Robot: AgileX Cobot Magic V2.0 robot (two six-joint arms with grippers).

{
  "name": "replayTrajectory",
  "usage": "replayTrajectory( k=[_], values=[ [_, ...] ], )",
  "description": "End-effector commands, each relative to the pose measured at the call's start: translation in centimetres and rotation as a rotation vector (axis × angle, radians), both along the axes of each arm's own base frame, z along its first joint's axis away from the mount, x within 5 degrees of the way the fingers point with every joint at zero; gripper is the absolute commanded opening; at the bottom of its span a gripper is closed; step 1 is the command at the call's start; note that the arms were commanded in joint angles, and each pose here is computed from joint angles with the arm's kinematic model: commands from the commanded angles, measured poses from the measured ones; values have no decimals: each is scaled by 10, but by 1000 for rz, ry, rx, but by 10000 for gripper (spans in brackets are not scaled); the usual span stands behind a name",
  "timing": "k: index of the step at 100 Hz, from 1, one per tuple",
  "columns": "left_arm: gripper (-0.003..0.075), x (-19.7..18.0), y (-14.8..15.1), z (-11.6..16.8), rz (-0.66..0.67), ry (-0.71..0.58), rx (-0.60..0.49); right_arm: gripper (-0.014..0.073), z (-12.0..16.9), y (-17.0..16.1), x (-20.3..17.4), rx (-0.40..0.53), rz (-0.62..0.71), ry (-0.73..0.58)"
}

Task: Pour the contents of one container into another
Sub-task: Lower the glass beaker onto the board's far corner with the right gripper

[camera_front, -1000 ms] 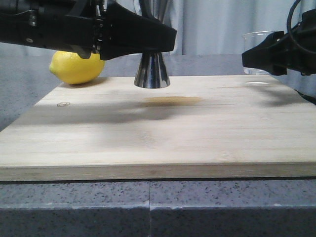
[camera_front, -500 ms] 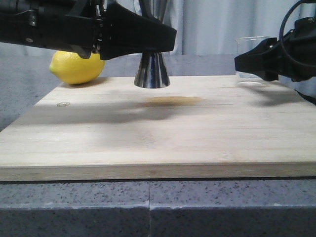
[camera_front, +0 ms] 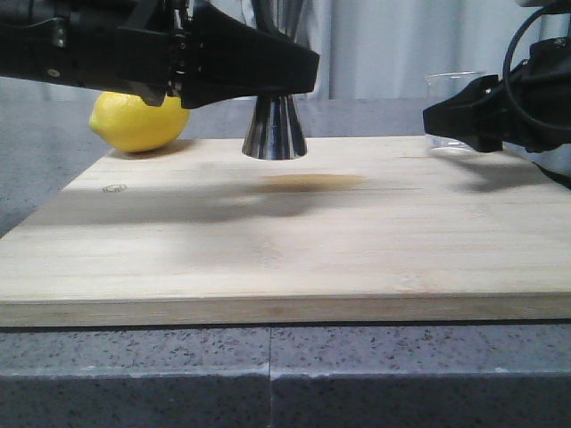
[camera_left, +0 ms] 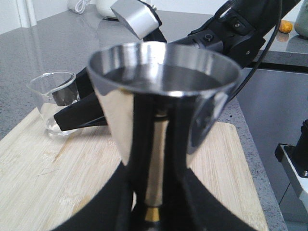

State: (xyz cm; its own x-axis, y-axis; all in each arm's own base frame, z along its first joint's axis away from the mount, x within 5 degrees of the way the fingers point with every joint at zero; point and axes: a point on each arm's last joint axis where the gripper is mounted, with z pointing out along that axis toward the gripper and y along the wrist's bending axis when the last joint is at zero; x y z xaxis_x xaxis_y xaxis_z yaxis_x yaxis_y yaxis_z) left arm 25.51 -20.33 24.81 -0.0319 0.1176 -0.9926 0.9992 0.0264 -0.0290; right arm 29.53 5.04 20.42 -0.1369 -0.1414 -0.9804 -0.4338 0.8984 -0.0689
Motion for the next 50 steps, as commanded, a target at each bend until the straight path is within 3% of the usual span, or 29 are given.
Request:
replayTrajectory(
  k=[1, 50],
  values=[
    [-19, -8, -2, 33, -46, -23, -165, 237, 22, 0, 2, 32, 14, -124],
    [-19, -8, -2, 33, -46, -23, -165, 237, 13, 0, -5, -5, 22, -109]
  ],
)
